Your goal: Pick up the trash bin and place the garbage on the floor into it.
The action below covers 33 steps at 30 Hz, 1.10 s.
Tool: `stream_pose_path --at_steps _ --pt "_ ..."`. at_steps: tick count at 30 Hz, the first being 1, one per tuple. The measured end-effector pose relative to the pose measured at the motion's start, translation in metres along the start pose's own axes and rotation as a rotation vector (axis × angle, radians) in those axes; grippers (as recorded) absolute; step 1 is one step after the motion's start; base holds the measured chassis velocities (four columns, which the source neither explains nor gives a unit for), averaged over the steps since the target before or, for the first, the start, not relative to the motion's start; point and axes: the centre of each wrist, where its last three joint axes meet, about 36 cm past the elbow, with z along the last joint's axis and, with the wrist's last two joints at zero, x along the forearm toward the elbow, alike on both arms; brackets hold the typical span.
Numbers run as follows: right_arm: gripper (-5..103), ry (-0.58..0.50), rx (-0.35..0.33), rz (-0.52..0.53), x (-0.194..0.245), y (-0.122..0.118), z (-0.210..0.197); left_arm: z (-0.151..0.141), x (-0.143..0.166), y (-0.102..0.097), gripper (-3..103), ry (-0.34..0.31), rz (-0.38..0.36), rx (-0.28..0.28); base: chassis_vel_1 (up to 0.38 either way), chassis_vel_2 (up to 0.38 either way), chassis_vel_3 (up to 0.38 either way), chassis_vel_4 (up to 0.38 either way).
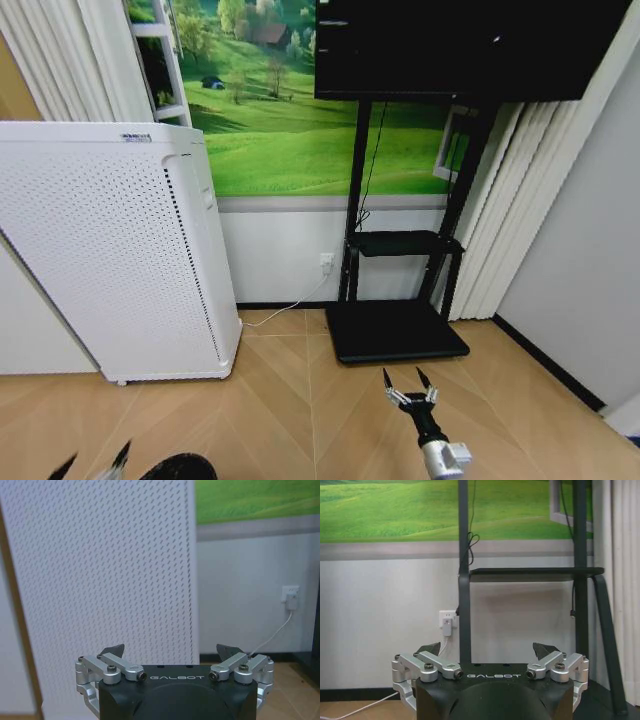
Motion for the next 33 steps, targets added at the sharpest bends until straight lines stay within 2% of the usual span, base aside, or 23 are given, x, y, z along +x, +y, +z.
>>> stream_pose_path --at_steps 1,4,6,7,9,11,17,23,33 --pt "100 0.0 0.0 0.0 0.0 0.0 0.0 0.0 0.0 0.0 100 0.0 0.0 0.0 0.0 0.0 0.0 0.0" --pt "100 0.012 0.002 0.058 0.01 -0.002 -0.033 -0.016 -0.026 -0.022 100 -0.097 0.027 -0.025 0.0 0.0 0.0 0.0" --pt "100 0.018 0.001 0.078 0.014 -0.002 -0.047 -0.021 -0.034 -0.03 100 -0.114 0.036 -0.023 0.0 0.0 0.0 0.0" --pt "100 0.021 -0.005 0.107 0.018 -0.001 -0.063 -0.027 -0.045 -0.041 100 -0.125 0.056 -0.009 0.0 0.0 0.0 0.0" --pt "100 0.02 -0.014 0.119 0.021 0.0 -0.074 -0.031 -0.052 -0.049 100 -0.13 0.068 0.006 0.0 0.0 0.0 0.0" --pt "100 0.016 -0.035 0.114 0.027 0.006 -0.095 -0.036 -0.057 -0.066 100 -0.117 0.095 0.054 0.0 0.0 0.0 0.0" --pt "100 0.02 -0.022 0.071 0.039 0.021 -0.104 -0.029 -0.054 -0.087 100 -0.09 0.127 0.106 0.0 0.0 0.0 0.0" --pt "100 0.023 -0.002 0.059 0.046 0.026 -0.102 -0.024 -0.054 -0.095 100 -0.076 0.144 0.12 0.0 0.0 0.0 0.0" --pt "100 0.035 -0.001 0.037 0.048 0.028 -0.103 -0.022 -0.054 -0.096 100 -0.07 0.142 0.116 0.0 0.0 0.0 0.0"
